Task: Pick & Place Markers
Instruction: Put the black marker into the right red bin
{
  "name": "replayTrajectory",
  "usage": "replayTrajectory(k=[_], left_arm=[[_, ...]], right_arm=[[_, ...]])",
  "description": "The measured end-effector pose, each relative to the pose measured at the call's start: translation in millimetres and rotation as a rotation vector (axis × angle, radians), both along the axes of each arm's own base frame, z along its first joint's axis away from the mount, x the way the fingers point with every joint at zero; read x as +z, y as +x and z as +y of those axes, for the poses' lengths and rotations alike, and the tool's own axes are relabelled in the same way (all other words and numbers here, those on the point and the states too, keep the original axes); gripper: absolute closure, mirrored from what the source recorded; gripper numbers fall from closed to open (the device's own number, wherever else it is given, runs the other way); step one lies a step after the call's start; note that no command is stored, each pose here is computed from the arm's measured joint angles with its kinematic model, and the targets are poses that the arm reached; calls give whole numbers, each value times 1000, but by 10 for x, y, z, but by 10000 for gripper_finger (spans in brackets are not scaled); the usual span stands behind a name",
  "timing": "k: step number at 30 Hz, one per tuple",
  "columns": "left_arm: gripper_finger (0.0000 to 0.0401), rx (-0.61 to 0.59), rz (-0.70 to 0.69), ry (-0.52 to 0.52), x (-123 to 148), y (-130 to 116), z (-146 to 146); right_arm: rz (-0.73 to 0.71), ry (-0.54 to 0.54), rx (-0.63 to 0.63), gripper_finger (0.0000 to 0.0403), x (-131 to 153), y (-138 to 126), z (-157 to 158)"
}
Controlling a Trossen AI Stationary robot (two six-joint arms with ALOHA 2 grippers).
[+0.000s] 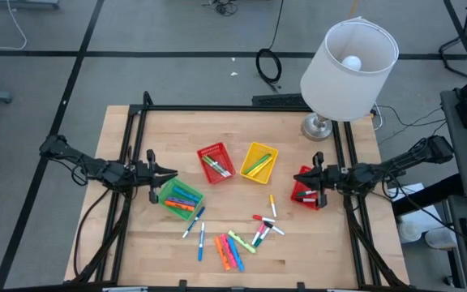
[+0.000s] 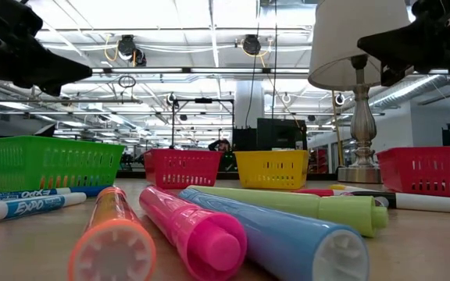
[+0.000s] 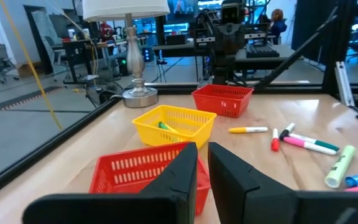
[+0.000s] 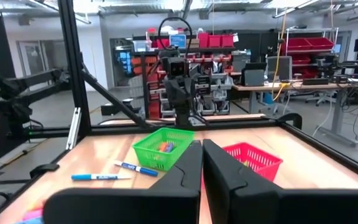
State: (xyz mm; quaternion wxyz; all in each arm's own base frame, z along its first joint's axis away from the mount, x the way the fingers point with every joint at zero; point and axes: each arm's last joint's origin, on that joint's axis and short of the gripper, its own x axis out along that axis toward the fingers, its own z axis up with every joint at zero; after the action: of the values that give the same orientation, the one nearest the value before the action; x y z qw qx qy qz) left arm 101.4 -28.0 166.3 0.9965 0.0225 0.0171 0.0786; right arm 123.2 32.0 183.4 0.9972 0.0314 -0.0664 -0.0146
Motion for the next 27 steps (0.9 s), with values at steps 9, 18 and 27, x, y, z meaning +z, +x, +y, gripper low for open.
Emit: replayTrajectory(k=[9, 18, 27], left_arm=[[352, 8, 1, 2, -1, 0, 2], [352, 8, 1, 3, 0, 0, 2], [352, 9, 0, 2, 4, -1, 3]], right_arm=[[27, -17, -1, 403, -31, 19, 7], [31, -19, -1, 403, -36, 23, 8], [37, -13, -57, 403, -40, 23, -9]])
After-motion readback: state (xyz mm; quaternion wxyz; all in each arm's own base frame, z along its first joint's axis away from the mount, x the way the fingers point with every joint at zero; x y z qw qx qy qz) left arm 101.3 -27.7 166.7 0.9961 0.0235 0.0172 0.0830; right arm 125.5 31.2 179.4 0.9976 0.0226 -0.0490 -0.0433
